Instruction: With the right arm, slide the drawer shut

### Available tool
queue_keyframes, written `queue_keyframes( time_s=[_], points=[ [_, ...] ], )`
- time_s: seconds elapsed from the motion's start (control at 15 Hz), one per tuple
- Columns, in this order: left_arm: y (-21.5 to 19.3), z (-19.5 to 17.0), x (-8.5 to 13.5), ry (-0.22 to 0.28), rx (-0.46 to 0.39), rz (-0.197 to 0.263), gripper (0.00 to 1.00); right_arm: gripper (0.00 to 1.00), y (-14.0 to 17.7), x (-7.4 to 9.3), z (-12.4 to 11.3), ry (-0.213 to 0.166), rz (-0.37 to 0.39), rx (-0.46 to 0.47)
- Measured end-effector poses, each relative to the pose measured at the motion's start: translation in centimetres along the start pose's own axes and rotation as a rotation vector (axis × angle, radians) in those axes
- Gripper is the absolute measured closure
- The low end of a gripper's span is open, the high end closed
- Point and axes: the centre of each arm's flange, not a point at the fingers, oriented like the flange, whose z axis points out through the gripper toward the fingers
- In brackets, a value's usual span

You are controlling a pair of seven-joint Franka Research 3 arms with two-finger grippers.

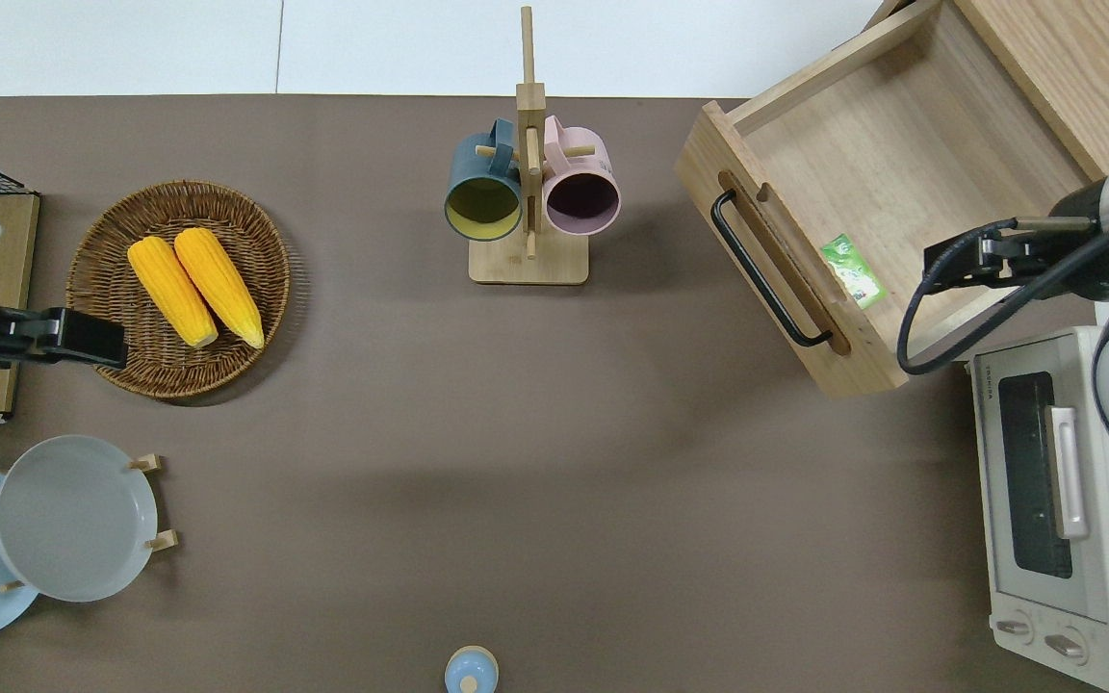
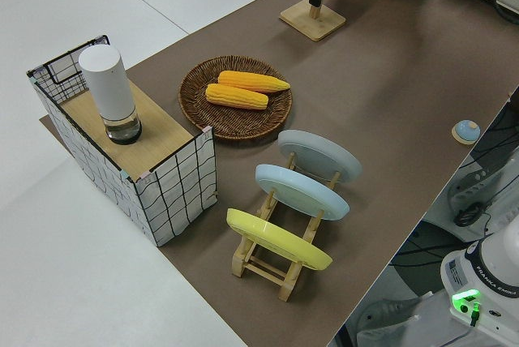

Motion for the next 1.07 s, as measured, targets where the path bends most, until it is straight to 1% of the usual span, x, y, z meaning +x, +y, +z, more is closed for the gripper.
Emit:
queue_keyframes(
  time_s=[1.07],
  points=[
    [0.00, 0.00, 0.00, 0.000, 0.000, 0.000, 0.00, 0.02, -0.15, -0.07, -0.41, 0.011, -0.003, 0.002]
  ],
)
